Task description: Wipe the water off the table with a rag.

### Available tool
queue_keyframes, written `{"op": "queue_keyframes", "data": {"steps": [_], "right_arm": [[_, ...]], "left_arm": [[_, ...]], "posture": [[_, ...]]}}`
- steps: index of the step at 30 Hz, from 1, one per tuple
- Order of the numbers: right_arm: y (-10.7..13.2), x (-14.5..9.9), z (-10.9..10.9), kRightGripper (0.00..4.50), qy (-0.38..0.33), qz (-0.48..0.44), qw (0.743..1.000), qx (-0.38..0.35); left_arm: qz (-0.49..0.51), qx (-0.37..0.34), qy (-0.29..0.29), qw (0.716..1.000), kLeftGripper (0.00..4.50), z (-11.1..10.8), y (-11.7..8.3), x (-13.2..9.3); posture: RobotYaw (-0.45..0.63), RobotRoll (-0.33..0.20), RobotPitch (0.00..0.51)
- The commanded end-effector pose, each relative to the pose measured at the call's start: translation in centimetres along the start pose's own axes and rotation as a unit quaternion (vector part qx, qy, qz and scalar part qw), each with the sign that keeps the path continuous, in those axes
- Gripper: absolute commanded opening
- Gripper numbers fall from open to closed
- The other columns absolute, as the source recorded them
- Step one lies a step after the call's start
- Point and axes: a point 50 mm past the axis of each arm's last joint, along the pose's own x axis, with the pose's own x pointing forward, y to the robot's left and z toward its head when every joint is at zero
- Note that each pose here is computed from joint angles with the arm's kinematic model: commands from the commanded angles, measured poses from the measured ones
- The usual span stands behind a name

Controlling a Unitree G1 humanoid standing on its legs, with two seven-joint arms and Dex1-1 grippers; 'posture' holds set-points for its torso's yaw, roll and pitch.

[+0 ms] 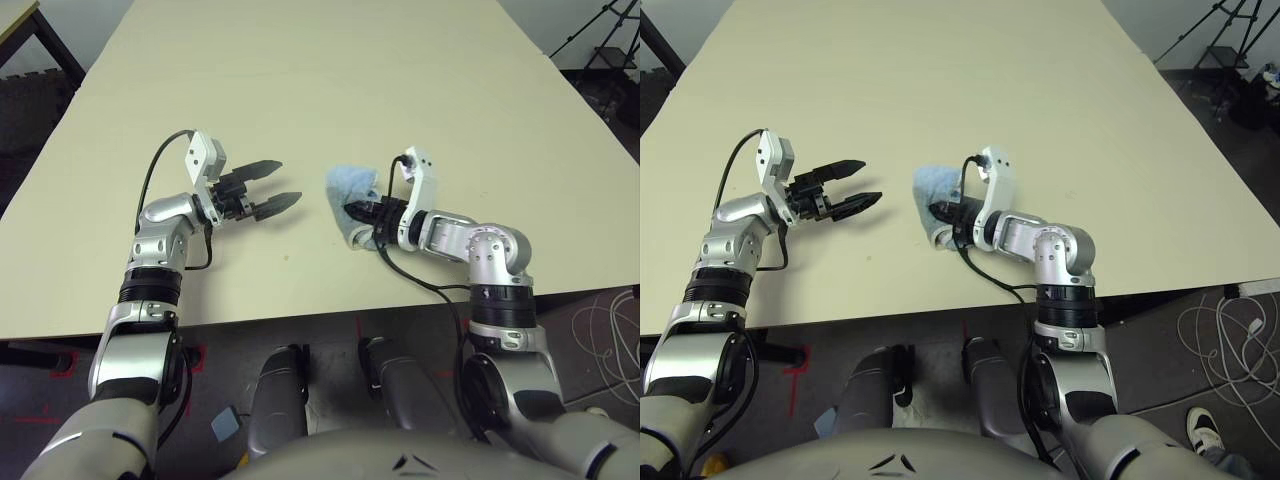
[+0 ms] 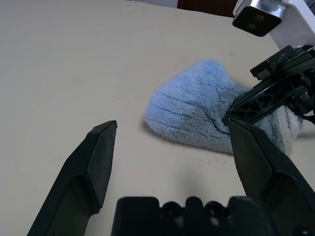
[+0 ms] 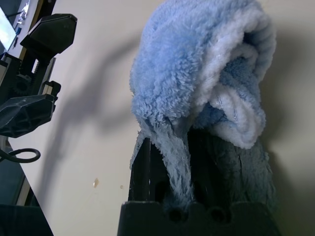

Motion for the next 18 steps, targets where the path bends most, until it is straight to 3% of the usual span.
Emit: {"op": "queue_keyframes", "data": {"steps": [1,5,10,18], "right_arm": [[0.1,1.2,-1.7,0.09,0.042,0.006,0.999,0.008],[-1.6,0.4,-0.1,0.09,0.012,-0.028,1.0,-0.003],[-4.2,-1.7,3.5,0.09,-0.04,-0.081,0.995,-0.031],[-6.3,-4.7,6.8,0.09,-0.068,-0.132,0.983,-0.111]], "left_arm": [[0.004,0.005,0.002,1.0,4.5,0.1,0.0,-0.5],[0.004,0.004,0.002,1.0,4.5,0.1,0.0,-0.4],[0.002,0.004,0.003,1.0,4.5,0.1,0.1,-0.3],[-0.001,0.007,0.001,1.0,4.5,0.3,0.3,0.2]], "posture": [[-0.18,0.0,0.154],[-0.19,0.0,0.153],[-0.2,0.0,0.149],[-0.21,0.0,0.138]]}}
